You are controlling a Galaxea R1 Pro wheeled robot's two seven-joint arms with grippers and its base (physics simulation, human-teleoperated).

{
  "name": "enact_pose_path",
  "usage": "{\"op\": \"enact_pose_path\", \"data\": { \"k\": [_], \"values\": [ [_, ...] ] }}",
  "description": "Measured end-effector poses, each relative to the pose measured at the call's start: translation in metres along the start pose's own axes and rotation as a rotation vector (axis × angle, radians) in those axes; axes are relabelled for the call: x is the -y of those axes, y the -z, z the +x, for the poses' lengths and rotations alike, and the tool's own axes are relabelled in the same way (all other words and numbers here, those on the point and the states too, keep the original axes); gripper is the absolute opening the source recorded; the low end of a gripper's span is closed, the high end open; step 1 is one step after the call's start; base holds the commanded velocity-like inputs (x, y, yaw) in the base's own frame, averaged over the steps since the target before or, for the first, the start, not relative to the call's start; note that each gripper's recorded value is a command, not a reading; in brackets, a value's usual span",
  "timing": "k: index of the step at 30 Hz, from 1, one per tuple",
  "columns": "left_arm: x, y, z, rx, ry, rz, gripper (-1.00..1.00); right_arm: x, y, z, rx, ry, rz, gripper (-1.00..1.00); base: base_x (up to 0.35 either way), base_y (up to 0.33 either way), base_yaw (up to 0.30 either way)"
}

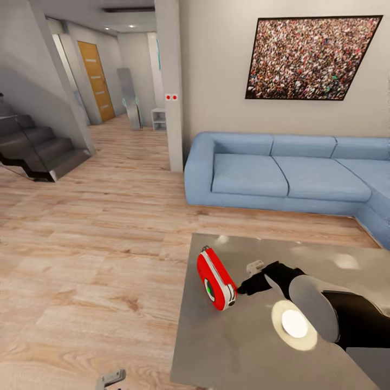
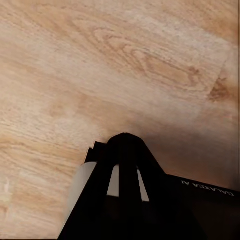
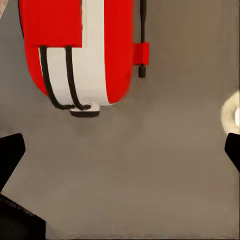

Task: Turn on the radio receiver that's on the table in the living room.

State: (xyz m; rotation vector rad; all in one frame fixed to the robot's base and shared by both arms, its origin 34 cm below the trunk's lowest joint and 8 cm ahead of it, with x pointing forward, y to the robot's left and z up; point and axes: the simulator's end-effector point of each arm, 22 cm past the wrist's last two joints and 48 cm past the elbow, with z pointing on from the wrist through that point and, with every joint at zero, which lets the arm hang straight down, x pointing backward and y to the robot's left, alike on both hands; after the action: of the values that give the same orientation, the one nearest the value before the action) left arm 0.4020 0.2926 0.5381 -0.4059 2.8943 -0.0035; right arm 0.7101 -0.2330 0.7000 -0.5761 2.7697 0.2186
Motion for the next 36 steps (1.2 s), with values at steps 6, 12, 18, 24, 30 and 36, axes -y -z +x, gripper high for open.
{"op": "enact_pose_path", "data": {
  "k": [6,12,18,24,30,36],
  "values": [
    [0.0,0.007,0.0,-0.001,0.0,0.0,-1.0,0.001,0.007,-0.001,0.0,0.0,0.009,1.0,-0.27,-0.178,0.0],
    [0.002,0.015,0.0,-0.002,0.0,0.003,-1.0,0.0,0.014,-0.003,0.0,-0.001,0.009,1.0,-0.104,-0.07,0.0],
    [0.003,0.021,0.0,-0.003,0.0,0.007,-1.0,-0.002,0.021,-0.003,0.0,-0.001,0.008,1.0,-0.219,0.041,0.0],
    [0.003,0.028,0.0,-0.002,0.0,0.006,-1.0,-0.005,0.027,-0.005,0.0,0.001,0.006,1.0,-0.204,0.067,0.0],
    [0.002,0.035,0.0,-0.002,0.0,0.004,-1.0,-0.008,0.033,-0.007,0.002,0.003,0.005,1.0,-0.01,0.003,0.0],
    [0.001,0.041,0.001,-0.002,0.0,0.003,-1.0,-0.009,0.039,-0.007,0.005,0.004,0.005,1.0,0.0,0.0,0.0]
  ]
}}
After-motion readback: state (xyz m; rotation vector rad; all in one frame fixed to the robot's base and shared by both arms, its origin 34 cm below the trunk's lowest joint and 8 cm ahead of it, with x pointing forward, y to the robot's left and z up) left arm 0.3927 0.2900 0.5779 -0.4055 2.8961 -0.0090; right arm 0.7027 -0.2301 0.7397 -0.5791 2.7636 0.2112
